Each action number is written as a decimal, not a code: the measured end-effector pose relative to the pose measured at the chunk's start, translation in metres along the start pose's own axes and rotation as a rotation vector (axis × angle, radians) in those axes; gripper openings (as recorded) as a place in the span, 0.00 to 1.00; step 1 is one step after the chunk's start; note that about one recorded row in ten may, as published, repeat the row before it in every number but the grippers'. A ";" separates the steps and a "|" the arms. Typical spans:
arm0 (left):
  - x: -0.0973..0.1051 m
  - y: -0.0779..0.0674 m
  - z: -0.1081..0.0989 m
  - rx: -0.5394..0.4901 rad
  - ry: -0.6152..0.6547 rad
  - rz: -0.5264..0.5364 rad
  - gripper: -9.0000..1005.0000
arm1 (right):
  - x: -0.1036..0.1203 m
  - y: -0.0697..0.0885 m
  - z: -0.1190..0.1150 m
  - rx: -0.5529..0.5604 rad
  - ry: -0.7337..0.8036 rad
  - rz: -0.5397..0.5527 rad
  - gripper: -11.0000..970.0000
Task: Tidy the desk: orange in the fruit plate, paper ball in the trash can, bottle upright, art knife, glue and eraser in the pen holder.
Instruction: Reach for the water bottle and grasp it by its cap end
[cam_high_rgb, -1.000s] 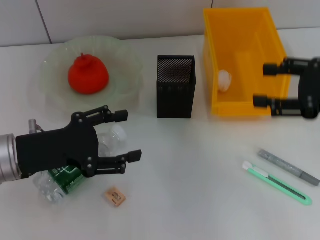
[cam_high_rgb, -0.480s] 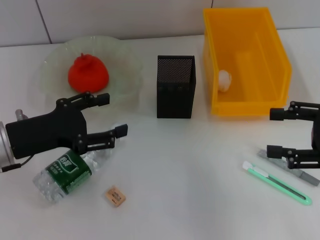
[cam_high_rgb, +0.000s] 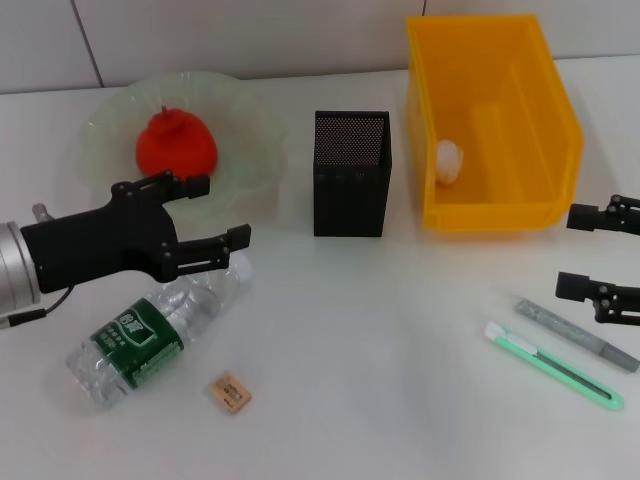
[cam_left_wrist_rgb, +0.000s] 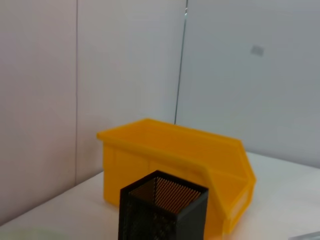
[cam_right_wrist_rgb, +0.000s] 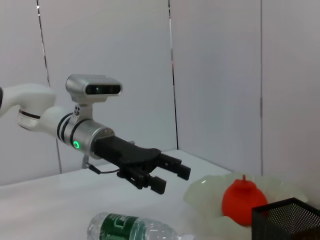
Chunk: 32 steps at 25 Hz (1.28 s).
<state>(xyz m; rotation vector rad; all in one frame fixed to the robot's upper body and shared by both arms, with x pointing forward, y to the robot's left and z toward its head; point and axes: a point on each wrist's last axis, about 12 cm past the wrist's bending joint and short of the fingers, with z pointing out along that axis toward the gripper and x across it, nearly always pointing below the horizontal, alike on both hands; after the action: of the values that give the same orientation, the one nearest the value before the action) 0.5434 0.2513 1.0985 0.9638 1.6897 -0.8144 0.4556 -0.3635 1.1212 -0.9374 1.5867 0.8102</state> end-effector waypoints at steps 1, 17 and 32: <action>0.000 0.000 0.000 0.000 0.000 0.000 0.86 | 0.000 0.000 0.000 0.000 0.000 0.000 0.78; -0.076 -0.007 0.001 -0.147 0.293 0.056 0.86 | 0.012 0.001 0.006 0.013 -0.044 0.029 0.78; -0.089 -0.039 0.031 -0.185 0.450 0.042 0.86 | 0.014 -0.007 0.009 0.070 -0.033 0.047 0.78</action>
<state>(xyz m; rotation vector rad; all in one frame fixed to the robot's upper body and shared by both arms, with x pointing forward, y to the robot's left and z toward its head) 0.5392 0.1866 1.1773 1.1045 2.0769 -0.4193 0.4638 -0.3610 1.1055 -0.8355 1.6034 0.7936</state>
